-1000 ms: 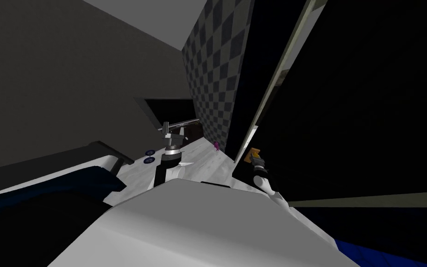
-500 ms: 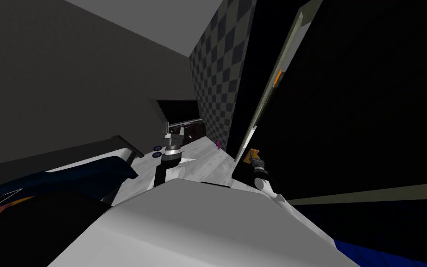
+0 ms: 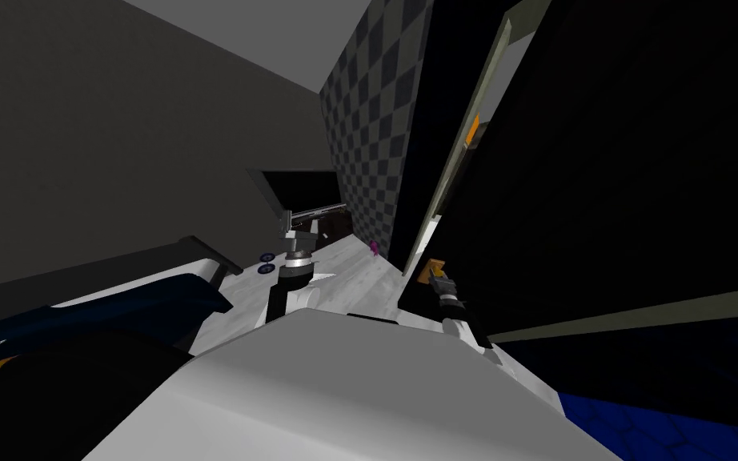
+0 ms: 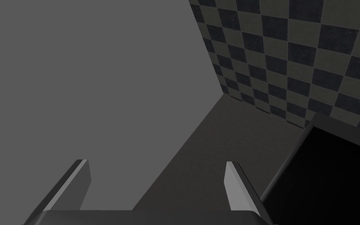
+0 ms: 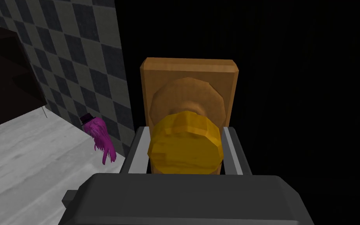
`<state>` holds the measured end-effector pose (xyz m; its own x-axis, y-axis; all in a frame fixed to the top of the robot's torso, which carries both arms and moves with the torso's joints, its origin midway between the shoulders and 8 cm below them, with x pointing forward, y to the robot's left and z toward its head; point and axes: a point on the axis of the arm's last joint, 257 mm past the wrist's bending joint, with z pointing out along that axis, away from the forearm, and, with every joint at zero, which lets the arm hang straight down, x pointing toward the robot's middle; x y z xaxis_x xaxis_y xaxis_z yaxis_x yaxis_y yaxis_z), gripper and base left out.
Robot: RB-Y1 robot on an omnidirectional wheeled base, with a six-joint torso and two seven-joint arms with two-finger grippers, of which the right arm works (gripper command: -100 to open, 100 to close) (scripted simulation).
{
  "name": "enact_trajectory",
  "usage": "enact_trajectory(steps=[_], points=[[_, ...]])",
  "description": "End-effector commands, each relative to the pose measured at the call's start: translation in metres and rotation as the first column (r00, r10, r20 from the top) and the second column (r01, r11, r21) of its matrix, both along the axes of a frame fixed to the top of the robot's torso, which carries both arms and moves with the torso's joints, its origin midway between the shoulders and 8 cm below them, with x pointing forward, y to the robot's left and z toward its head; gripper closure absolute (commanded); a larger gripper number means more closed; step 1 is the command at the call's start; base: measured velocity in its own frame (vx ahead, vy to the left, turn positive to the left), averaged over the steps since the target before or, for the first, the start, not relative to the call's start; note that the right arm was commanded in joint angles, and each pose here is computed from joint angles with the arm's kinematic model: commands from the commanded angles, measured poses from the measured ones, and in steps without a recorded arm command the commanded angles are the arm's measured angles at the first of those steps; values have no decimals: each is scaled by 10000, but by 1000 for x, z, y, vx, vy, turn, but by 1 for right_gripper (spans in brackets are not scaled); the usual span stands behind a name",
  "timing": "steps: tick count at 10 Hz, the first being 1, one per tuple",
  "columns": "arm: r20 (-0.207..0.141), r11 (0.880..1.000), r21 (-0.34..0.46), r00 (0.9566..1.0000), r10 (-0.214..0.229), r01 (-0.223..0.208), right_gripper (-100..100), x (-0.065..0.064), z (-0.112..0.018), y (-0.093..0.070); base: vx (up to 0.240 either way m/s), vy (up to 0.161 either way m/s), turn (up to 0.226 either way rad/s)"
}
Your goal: Pull the door open
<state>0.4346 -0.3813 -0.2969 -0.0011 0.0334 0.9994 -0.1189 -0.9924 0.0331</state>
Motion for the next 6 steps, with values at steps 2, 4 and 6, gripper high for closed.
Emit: enact_trajectory(steps=[2, 4, 6], points=[[20, 9976, 51, 9976, 695, -695, 100, -24, 0, 28, -33, -62, -68], [17, 9956, 85, 9957, 929, -929, 100, -33, 0, 37, -27, -34, -29], [5, 9909, 183, 9910, 1336, -1336, 100, -48, 0, 53, -23, -72, -64]])
